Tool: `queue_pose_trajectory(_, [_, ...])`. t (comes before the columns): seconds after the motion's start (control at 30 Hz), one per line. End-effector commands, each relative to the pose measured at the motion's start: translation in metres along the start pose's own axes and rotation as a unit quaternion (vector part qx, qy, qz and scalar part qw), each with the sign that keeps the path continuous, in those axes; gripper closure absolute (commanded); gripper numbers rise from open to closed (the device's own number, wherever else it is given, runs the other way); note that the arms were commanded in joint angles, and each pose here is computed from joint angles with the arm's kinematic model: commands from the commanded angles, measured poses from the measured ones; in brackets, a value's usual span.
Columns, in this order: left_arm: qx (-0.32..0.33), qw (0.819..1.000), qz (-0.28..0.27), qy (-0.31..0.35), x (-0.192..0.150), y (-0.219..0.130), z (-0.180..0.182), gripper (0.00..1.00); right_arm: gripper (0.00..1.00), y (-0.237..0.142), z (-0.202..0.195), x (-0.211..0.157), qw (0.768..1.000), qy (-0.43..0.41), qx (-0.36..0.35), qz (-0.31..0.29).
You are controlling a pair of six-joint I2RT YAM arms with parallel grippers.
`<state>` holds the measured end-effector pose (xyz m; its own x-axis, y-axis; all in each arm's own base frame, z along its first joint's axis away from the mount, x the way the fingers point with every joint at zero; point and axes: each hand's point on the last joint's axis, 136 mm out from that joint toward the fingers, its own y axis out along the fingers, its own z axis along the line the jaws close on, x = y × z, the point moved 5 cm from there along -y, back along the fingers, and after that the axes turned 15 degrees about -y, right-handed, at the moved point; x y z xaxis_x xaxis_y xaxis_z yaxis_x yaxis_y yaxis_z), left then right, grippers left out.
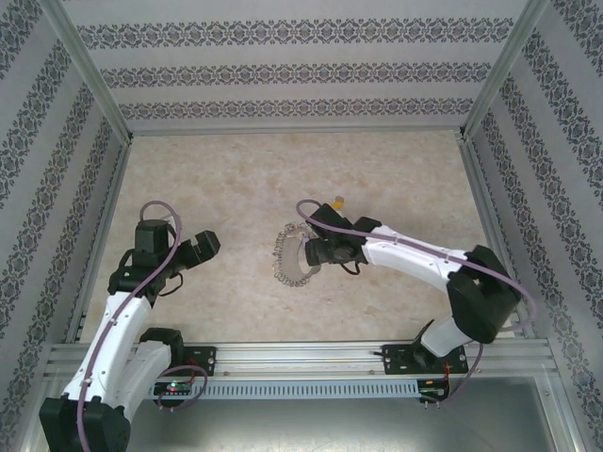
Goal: Put the keys on the keyring
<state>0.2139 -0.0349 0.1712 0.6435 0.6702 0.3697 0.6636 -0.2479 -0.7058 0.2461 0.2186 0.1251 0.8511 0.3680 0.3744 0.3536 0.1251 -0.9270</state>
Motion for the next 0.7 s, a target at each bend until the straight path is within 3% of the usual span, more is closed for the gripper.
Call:
queue_pose_trajectory(0.0, [-0.017,0.999,0.026,-0.015,-0.01,0.006,-0.001,0.0,0.27,0.003,-0.011,-0.008,0.997,0.025,-0.057,0.054])
queue_pose_trajectory(0.3, [-0.035,0.998,0.039,-0.018,-0.013,0.021,-0.012,0.0,0.31,0.043,0.002,0.009,0.994,0.023,-0.038,0.098])
queue_pose_trajectory(0.43, [-0.034,0.998,0.054,-0.001,-0.02,0.028,-0.02,0.0,0.39,0.06,0.001,0.018,0.993,0.053,-0.013,0.109])
queue_pose_trajectory(0.67, [-0.1,0.987,0.124,0.031,-0.053,0.059,-0.066,0.02,0.41,0.072,0.0,0.028,0.99,0.079,0.047,0.108])
